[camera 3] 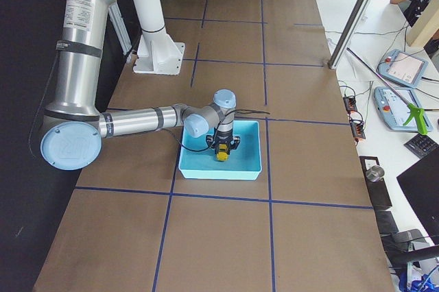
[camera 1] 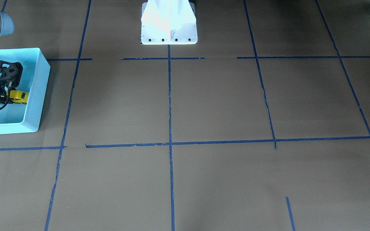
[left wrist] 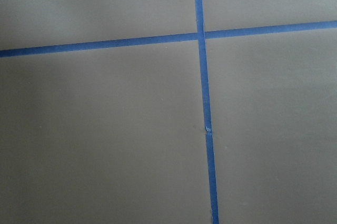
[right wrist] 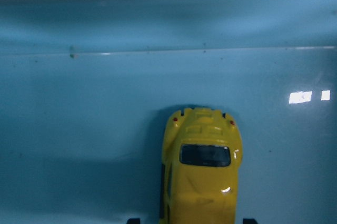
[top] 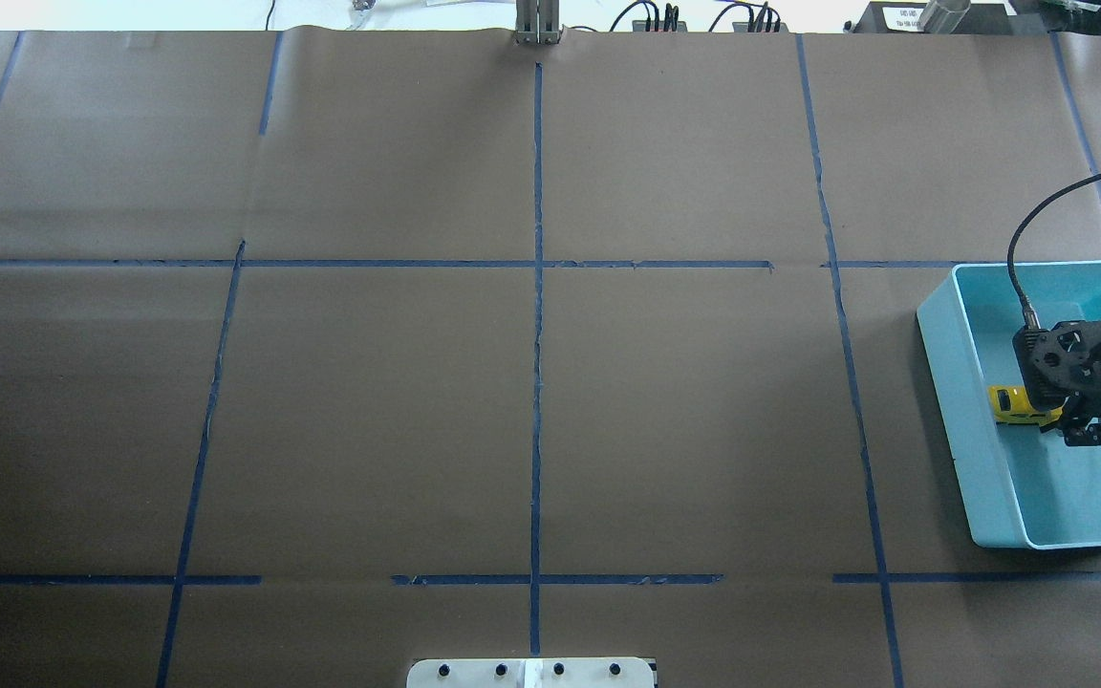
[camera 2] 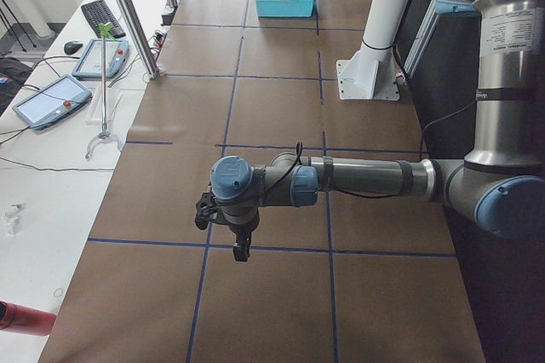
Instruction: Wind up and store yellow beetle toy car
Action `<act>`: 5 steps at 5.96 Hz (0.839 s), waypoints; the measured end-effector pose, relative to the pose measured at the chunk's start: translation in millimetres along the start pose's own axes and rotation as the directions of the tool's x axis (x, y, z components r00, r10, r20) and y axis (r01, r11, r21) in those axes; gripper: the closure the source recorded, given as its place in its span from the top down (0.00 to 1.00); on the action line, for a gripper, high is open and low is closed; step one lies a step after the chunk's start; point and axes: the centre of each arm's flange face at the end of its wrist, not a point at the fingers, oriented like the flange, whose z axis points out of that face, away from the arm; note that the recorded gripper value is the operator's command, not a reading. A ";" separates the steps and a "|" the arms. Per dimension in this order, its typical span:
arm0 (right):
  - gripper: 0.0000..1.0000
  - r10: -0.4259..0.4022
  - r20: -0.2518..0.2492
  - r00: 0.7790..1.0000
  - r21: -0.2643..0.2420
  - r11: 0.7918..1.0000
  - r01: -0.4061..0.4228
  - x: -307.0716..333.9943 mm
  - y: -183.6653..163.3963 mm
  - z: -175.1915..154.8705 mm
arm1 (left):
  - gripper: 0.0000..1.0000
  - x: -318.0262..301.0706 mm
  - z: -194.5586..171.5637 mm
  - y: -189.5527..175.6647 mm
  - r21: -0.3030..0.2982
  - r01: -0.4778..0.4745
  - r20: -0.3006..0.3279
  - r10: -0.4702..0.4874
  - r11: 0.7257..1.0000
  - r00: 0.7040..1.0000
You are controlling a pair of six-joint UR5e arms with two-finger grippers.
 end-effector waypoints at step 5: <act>1.00 0.290 0.013 0.957 0.036 0.956 -0.290 -16.2 83.0 -109.6 | 1.00 0.0 0.9 0.1 -0.002 0.002 -0.001 -0.002 1.000 1.000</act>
